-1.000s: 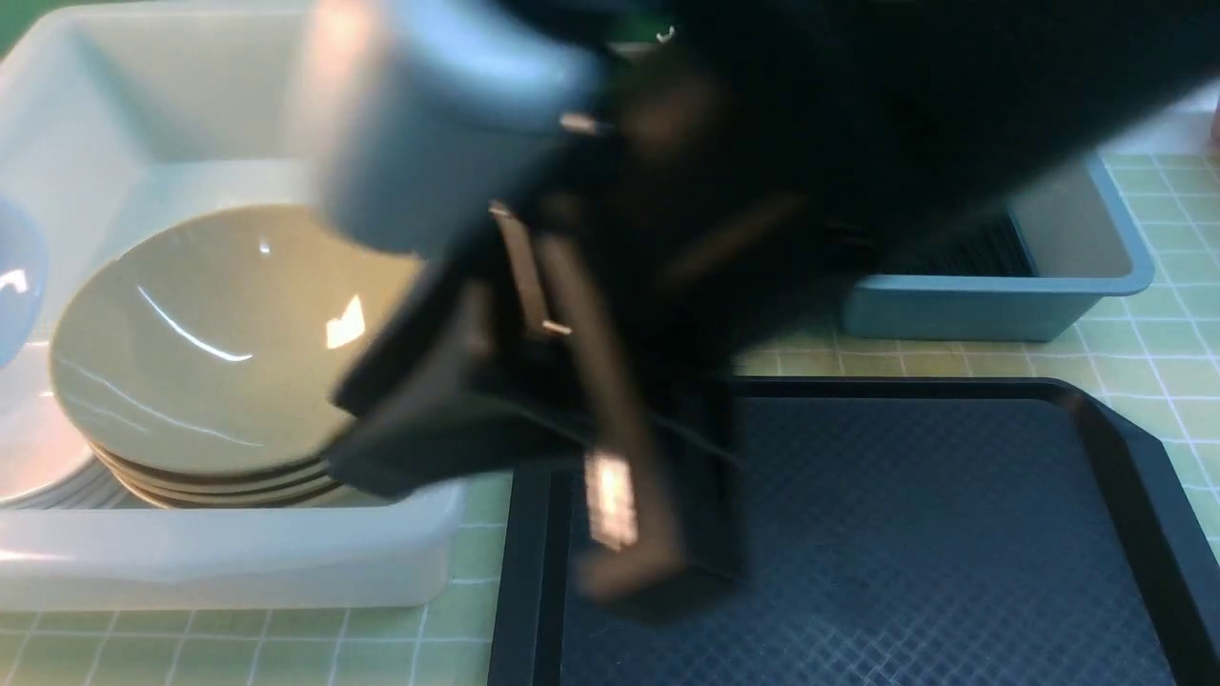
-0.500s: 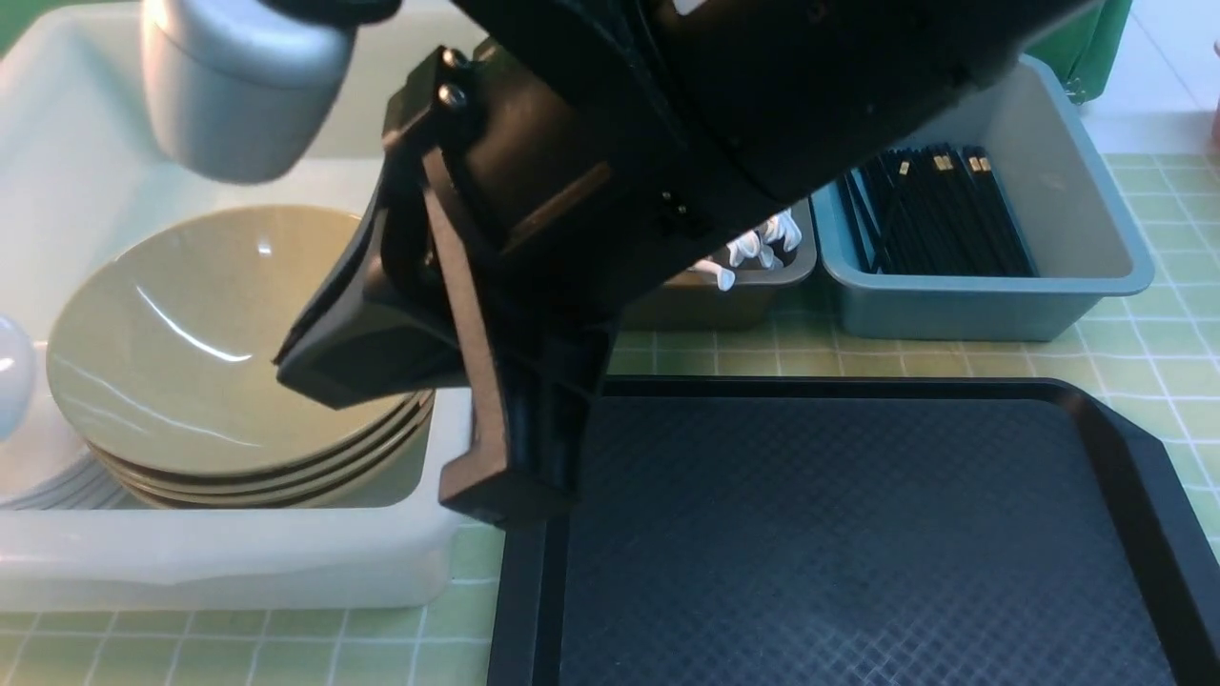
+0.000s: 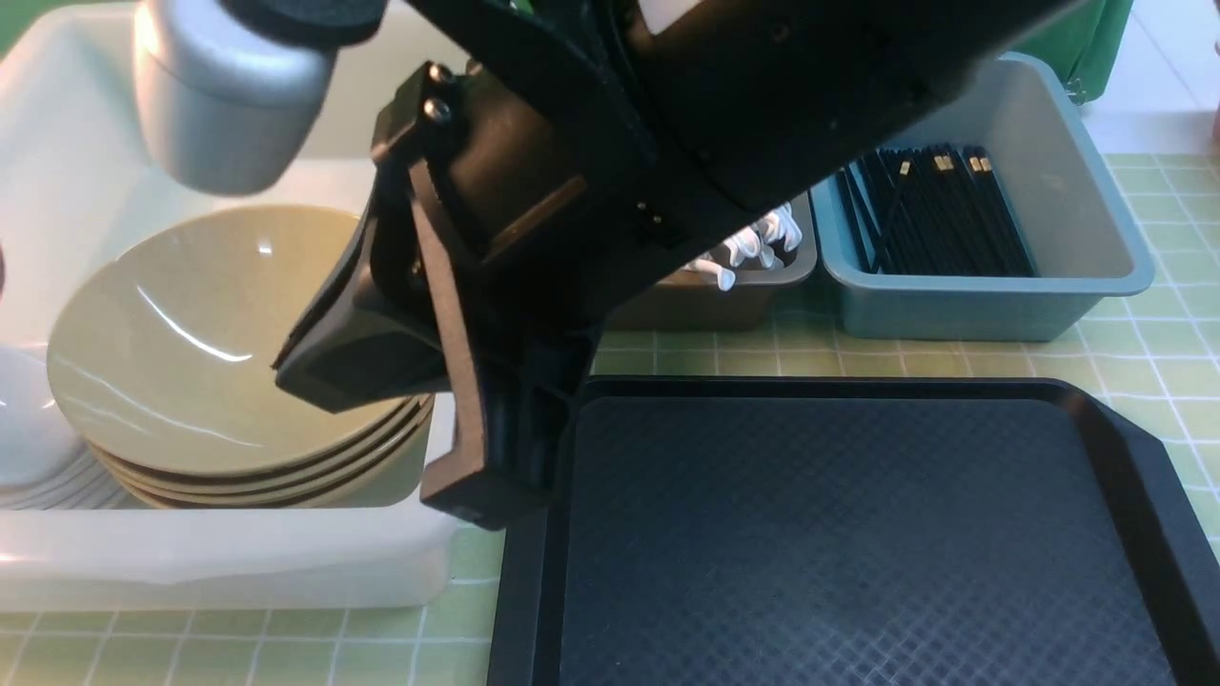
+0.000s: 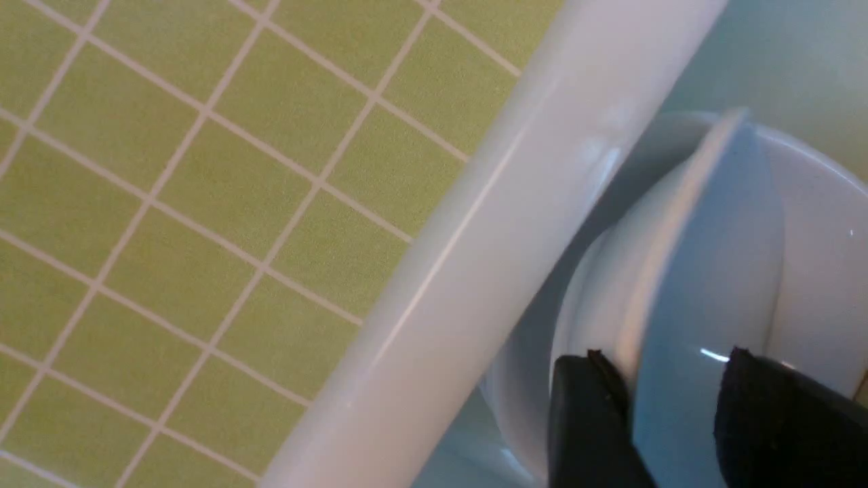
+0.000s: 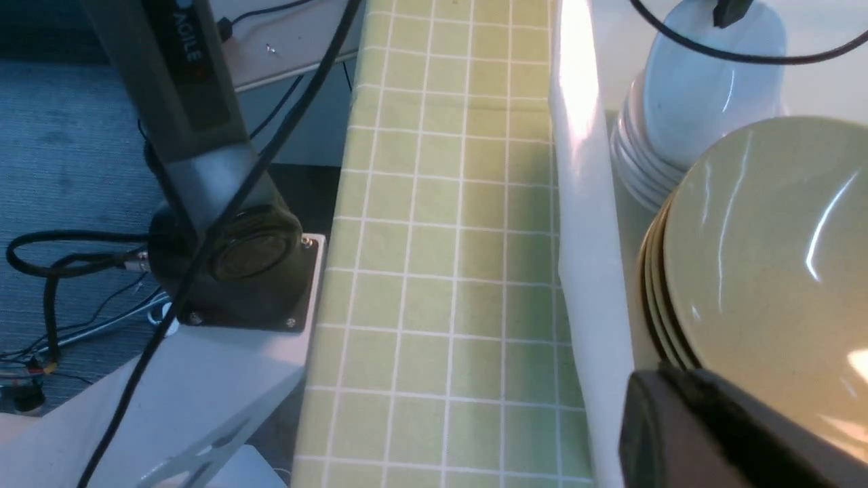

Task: On green table put chopsticks spoon bowls plates into blue grey white boxes.
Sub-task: 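Place the white bowl into the white bin with the other dishes with the left gripper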

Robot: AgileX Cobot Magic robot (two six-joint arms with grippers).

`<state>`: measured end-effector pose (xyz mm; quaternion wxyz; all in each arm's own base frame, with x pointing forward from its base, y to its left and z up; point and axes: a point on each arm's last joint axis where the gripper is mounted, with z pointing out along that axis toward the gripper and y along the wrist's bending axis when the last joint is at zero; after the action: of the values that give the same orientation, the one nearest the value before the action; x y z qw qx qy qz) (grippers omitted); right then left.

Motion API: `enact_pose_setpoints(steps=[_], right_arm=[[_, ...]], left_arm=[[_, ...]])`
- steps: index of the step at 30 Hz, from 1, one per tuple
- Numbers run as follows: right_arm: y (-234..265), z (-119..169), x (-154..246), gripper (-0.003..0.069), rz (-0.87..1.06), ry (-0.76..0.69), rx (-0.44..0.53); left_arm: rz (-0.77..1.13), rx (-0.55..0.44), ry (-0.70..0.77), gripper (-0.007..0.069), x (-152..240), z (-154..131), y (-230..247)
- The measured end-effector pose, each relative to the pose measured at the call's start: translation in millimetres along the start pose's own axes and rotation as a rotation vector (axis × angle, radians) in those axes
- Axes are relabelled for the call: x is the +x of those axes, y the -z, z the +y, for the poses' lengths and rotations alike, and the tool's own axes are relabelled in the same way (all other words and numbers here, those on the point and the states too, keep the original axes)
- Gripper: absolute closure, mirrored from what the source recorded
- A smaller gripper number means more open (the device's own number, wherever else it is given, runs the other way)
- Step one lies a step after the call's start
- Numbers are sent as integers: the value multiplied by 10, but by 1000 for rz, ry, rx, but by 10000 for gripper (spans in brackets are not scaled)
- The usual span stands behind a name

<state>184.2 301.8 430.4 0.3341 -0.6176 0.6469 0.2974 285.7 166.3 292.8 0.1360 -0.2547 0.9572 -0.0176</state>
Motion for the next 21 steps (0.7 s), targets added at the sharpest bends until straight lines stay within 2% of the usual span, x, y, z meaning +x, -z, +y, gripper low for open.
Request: enact_pose_setpoints(steps=[3, 6, 8, 10, 12, 16, 17, 18, 19, 21], right_arm=[[-22, -67, 34, 623, 13, -49, 14], [-5, -162, 76, 620, 24, -96, 42], [58, -326, 162, 615, 34, -170, 87], [134, -489, 285, 608, 57, -245, 125], [186, -591, 389, 603, 78, -291, 149], [385, -823, 827, 587, 167, -491, 258], [386, -816, 841, 586, 172, -491, 261], [481, -842, 1017, 580, 195, -562, 321], [538, -848, 1104, 577, 199, -596, 354], [655, -815, 1258, 571, 194, -650, 431]], left_arm=[[17, -50, 24, 238, 28, -37, 19], [5, -96, 19, 167, 52, -56, 87], [-33, -145, 11, 103, 100, -83, 236], [-83, -157, -1, 57, 168, -145, 421], [-113, -147, -10, 45, 216, -192, 532], [-243, 38, -182, 50, 430, -666, 900], [-249, 48, -195, 50, 440, -693, 913], [-298, 124, -309, 53, 510, -894, 1002], [-313, 154, -347, 59, 537, -967, 1030], [-325, 227, -442, 111, 609, -1176, 1056]])
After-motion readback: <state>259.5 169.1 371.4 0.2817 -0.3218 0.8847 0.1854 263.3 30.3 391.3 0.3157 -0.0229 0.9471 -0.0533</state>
